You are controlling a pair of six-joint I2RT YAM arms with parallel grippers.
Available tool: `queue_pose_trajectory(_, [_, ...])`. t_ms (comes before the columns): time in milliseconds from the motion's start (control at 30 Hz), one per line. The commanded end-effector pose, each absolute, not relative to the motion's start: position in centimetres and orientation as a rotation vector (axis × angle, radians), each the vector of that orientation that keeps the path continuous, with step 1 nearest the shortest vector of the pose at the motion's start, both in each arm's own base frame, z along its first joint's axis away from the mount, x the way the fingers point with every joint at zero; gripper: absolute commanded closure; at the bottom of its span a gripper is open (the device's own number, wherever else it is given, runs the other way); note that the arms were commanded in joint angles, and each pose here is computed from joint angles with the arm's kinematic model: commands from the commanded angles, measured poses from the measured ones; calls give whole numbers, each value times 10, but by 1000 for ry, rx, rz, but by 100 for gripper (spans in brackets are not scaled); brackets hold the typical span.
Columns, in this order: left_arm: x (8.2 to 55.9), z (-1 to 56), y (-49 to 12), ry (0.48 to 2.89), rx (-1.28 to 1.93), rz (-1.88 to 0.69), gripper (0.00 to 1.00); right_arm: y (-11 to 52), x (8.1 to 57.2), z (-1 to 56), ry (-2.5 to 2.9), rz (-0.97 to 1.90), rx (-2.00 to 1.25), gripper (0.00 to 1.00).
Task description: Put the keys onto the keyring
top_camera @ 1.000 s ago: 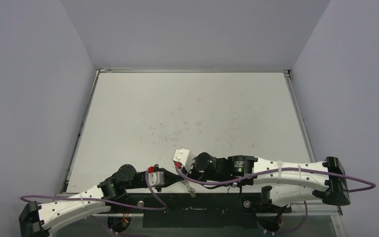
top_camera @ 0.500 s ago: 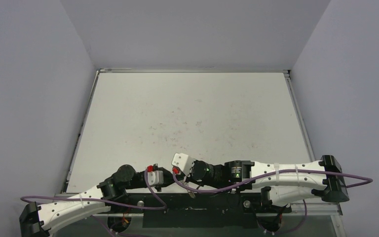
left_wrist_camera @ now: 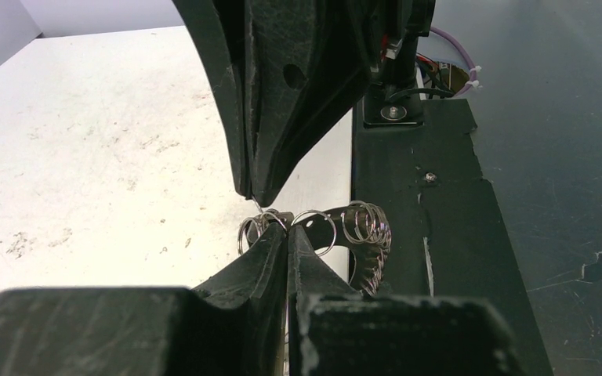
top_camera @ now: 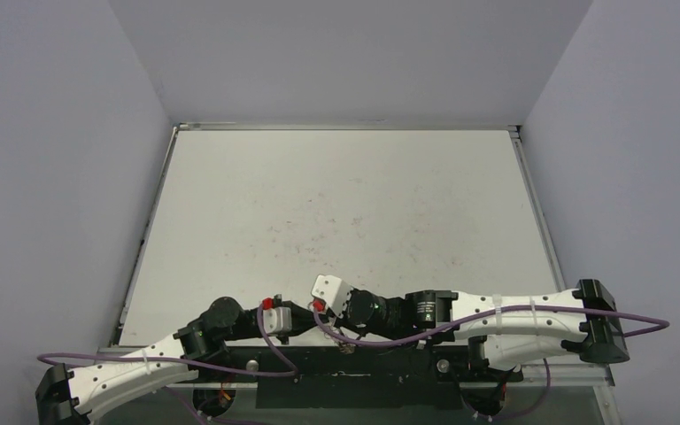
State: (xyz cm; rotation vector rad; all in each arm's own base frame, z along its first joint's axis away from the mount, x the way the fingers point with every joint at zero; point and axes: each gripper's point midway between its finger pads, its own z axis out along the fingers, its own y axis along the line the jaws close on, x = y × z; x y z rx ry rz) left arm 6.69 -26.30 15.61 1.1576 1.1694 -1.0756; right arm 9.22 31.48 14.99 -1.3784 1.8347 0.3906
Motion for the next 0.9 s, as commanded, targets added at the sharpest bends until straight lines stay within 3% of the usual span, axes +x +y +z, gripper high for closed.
queue_pose_trajectory(0, [63, 174, -264, 1096, 1123, -1108, 100, 311, 96, 164, 1825, 447, -1271, 92])
queue_pose_trajectory(133, [63, 176, -264, 1084, 1125, -1100, 100, 304, 97, 164, 1842, 489, -1236, 84])
queue_pose_trajectory(167, [63, 176, -264, 1084, 1126, -1099, 100, 303, 97, 163, 1849, 496, -1226, 76])
queue_pose_trajectory(233, [63, 176, -264, 1081, 1129, -1099, 100, 299, 101, 164, 1861, 505, -1197, 47])
queue_pose_trajectory(267, [63, 176, -264, 1080, 1129, -1100, 100, 297, 103, 165, 1864, 514, -1185, 38])
queue_pose_trajectory(367, [62, 176, -265, 1076, 1136, -1105, 100, 299, 100, 171, 1840, 599, -1186, 23])
queue_pose_trajectory(500, [60, 175, -265, 1073, 1146, -1112, 100, 302, 100, 188, 1766, 650, -1199, 16])
queue_pose_trajectory(867, [52, 177, -265, 1028, 1186, -1134, 100, 314, 76, 189, 1234, 713, -1510, 16])
